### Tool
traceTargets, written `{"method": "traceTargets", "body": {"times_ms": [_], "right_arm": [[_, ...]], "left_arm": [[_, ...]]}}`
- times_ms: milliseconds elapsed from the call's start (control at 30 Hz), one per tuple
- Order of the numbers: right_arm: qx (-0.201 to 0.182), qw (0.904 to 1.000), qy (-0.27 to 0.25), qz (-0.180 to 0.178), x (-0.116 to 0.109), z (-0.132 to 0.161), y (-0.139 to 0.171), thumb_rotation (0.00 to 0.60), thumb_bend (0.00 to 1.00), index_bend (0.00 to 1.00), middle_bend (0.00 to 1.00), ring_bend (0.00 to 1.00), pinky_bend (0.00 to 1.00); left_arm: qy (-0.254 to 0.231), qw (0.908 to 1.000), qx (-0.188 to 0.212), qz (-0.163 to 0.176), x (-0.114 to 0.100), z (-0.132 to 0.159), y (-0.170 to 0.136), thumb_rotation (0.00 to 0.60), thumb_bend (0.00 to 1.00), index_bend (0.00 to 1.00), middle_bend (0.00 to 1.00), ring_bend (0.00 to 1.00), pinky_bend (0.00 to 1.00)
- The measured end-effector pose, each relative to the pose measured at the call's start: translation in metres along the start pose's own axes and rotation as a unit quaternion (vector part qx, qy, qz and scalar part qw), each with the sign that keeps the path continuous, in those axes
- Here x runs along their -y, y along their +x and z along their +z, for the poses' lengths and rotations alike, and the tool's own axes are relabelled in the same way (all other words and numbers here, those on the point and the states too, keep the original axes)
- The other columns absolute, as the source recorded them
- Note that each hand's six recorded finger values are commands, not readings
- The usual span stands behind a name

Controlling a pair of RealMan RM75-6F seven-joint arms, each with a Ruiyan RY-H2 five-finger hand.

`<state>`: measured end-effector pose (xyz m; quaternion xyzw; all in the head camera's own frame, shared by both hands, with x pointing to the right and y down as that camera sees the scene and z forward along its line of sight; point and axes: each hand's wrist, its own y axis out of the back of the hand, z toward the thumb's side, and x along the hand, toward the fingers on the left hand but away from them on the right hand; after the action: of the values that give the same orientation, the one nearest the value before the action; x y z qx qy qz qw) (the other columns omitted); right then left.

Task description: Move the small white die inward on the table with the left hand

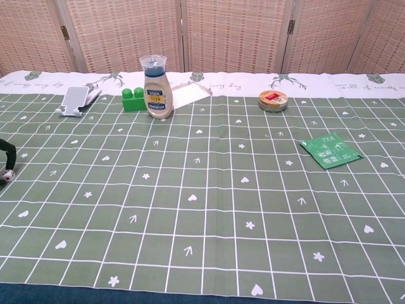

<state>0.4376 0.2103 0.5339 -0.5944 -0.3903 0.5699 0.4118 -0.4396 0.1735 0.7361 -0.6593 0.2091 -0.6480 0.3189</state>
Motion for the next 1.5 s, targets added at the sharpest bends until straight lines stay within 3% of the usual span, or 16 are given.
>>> {"method": "traceTargets", "body": {"times_ms": [400,800,900,1000,1033,1100,1133,1200,1333,1500], "right_arm": [[0.002,1.0,0.0,-0.001,0.0,-0.001,0.0,0.6,0.16,0.19,0.2,0.18,0.23],[0.006,1.0,-0.005,-0.001,0.001,-0.004,0.0,0.6,0.16,0.19,0.2,0.18,0.23],[0.006,1.0,-0.005,-0.001,0.001,-0.005,0.0,0.6,0.16,0.19,0.2,0.18,0.23],[0.008,1.0,-0.005,0.001,0.002,-0.007,0.001,0.6,0.16,0.19,0.2,0.18,0.23],[0.009,0.9999,-0.005,0.001,0.002,-0.007,0.001,0.6,0.16,0.19,0.2,0.18,0.23],[0.01,0.9999,-0.007,0.0,0.002,-0.008,0.001,0.6,0.16,0.19,0.2,0.18,0.23],[0.01,0.9999,-0.008,0.0,0.002,-0.008,0.001,0.6,0.16,0.19,0.2,0.18,0.23],[0.011,0.9999,-0.008,0.001,0.003,-0.009,0.001,0.6,0.16,0.19,0.2,0.18,0.23],[0.015,0.9998,-0.01,0.002,0.004,-0.012,0.002,0.6,0.16,0.19,0.2,0.18,0.23],[0.015,0.9999,-0.008,0.0,0.002,-0.014,0.001,0.6,0.16,0.19,0.2,0.18,0.23]], "left_arm": [[-0.03,0.9995,0.006,0.003,-0.003,0.006,0.002,0.6,0.4,0.58,0.91,0.78,0.9],[-0.093,0.9938,0.059,0.019,-0.034,0.036,-0.006,0.6,0.4,0.59,0.92,0.78,0.9],[-0.136,0.9871,0.076,0.038,-0.054,0.047,-0.01,0.6,0.39,0.51,0.92,0.78,0.9],[-0.203,0.9719,0.098,0.07,-0.082,0.059,-0.015,0.598,0.24,0.26,0.82,0.71,0.91],[-0.222,0.9657,0.108,0.082,-0.093,0.063,-0.018,0.573,0.2,0.18,0.76,0.67,0.91],[-0.254,0.952,0.132,0.107,-0.115,0.071,-0.025,0.429,0.15,0.07,0.66,0.6,0.9],[-0.261,0.9483,0.139,0.115,-0.122,0.073,-0.028,0.326,0.14,0.05,0.64,0.59,0.9],[-0.258,0.9459,0.149,0.129,-0.135,0.075,-0.032,0.221,0.14,0.05,0.63,0.59,0.9],[-0.237,0.9485,0.158,0.139,-0.148,0.08,-0.041,0.191,0.14,0.05,0.63,0.59,0.9],[-0.199,0.9612,0.135,0.135,-0.142,0.069,-0.044,0.209,0.14,0.09,0.62,0.57,0.88]]}}
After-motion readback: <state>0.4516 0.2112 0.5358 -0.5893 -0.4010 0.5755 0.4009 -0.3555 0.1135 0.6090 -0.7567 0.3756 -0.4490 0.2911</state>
